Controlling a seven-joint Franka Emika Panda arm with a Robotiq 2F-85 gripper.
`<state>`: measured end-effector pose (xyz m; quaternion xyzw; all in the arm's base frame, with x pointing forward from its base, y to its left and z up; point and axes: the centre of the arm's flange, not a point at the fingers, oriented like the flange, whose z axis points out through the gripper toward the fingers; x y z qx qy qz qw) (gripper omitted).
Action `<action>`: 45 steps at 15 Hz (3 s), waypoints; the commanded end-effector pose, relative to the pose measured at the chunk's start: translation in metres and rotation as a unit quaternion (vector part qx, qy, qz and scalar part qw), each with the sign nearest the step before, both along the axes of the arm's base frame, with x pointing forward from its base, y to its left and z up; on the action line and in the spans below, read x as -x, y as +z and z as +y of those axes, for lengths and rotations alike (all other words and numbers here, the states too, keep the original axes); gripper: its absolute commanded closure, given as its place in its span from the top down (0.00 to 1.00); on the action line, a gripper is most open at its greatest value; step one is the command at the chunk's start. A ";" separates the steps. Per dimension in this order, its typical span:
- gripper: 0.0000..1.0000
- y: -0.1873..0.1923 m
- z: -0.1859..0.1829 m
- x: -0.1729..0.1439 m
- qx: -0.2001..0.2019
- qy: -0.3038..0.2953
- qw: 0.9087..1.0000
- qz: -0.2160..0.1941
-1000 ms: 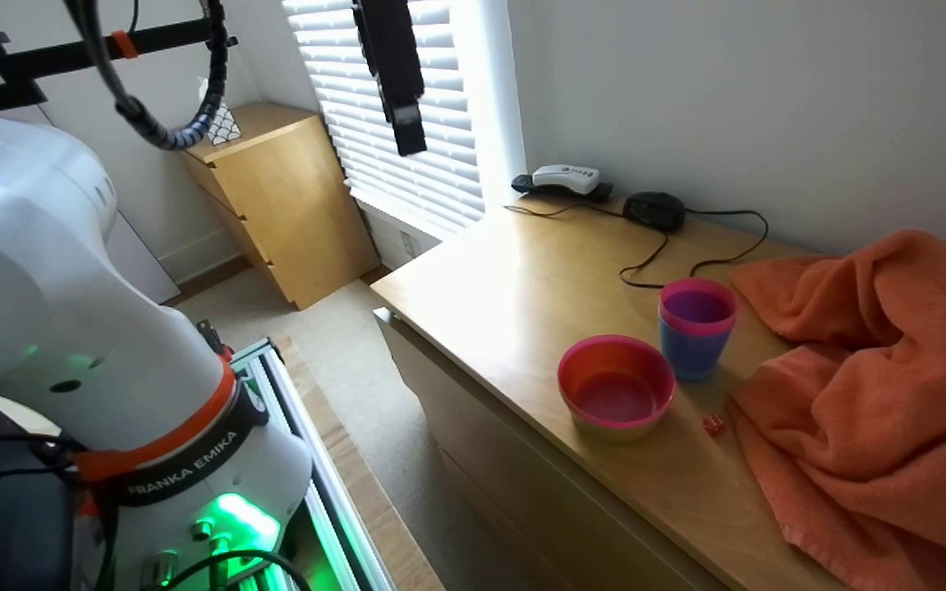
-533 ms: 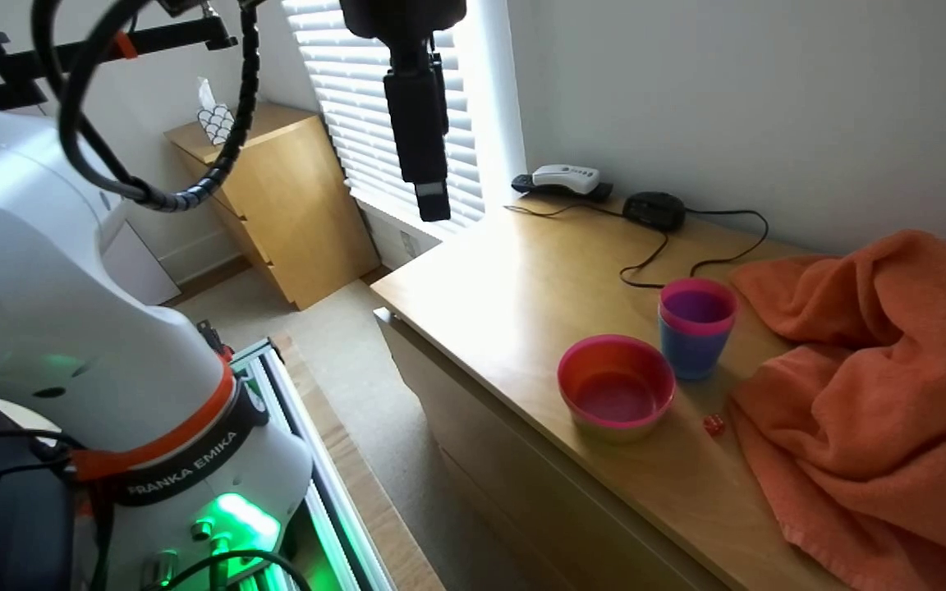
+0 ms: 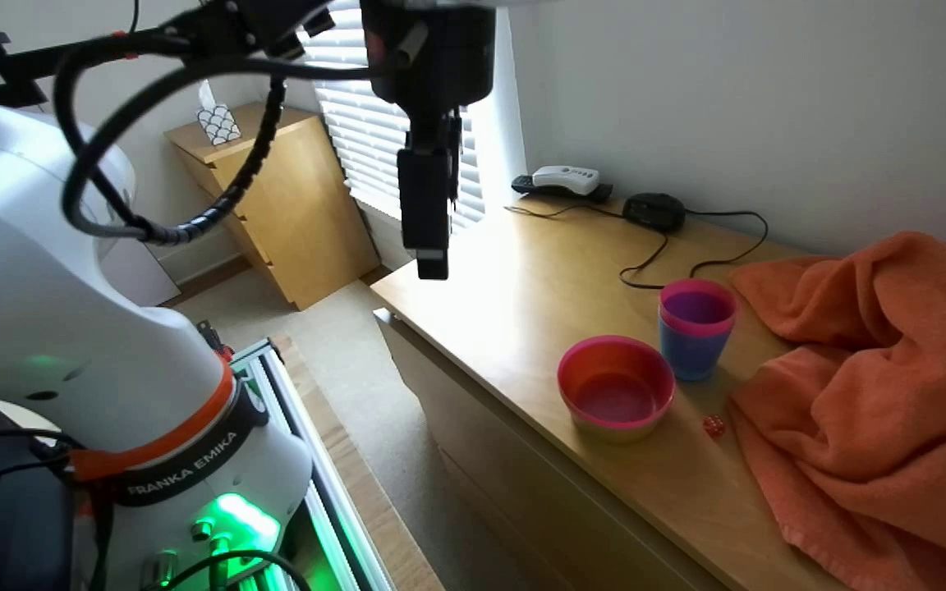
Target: Unstack the bowls on the chest
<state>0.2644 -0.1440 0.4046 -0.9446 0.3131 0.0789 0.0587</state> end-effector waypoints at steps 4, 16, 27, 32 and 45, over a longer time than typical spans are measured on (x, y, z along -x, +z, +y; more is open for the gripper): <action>1.00 -0.069 -0.057 -0.002 -0.055 -0.094 0.993 0.038; 1.00 -0.108 -0.088 -0.014 -0.082 -0.133 0.986 0.056; 1.00 -0.168 -0.118 -0.064 -0.105 -0.169 0.979 0.043; 0.95 -0.179 -0.128 -0.079 -0.111 -0.188 0.975 0.049; 0.61 -0.204 -0.144 -0.092 -0.112 -0.210 0.969 0.073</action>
